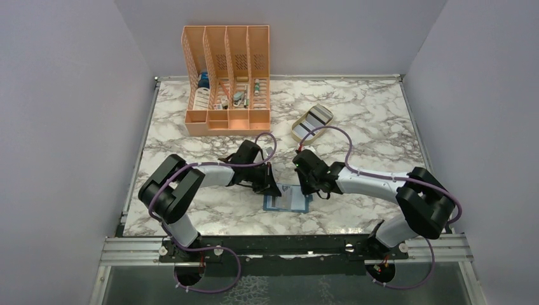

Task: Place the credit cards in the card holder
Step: Insert the credit card into the card holder.

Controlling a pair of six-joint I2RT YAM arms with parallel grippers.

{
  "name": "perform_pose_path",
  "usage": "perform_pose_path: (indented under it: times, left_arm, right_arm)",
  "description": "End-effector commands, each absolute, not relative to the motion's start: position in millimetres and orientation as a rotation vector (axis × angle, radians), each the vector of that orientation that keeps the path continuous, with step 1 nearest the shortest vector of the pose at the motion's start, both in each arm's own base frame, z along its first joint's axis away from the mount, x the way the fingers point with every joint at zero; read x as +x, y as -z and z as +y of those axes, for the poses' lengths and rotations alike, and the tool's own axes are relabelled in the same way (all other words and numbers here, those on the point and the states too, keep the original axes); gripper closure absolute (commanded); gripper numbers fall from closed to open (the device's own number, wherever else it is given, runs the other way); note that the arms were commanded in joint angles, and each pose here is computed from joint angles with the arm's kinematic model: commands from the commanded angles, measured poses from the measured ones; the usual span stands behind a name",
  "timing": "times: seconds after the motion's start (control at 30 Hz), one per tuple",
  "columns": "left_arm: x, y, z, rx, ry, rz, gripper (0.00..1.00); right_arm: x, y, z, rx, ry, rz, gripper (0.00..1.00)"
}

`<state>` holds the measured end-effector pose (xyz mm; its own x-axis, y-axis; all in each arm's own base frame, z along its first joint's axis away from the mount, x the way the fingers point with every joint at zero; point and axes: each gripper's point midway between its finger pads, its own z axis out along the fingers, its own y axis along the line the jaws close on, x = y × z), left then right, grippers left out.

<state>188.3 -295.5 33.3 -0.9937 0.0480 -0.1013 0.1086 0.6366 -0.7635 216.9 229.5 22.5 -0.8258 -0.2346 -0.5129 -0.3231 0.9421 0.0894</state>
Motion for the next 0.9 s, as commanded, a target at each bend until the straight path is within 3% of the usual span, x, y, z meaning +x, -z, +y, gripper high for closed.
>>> perform_pose_path:
  times: [0.0,0.4,0.67,0.87]
  left_arm:
    - [192,-18,-294,0.059,1.233,2.799,1.00]
    - [198,-19,-295,-0.024,1.229,2.756,1.00]
    - [200,-16,-296,-0.055,1.234,2.737,1.00]
    - [205,-22,-296,-0.068,1.220,2.706,1.00]
  right_arm:
    - [219,-27,232,-0.362,-0.252,2.554,0.96]
    - [217,-32,235,-0.298,-0.302,2.551,0.94]
    - [209,-48,236,-0.295,-0.331,2.581,0.76]
    - [196,-50,231,-0.282,-0.378,2.599,0.70]
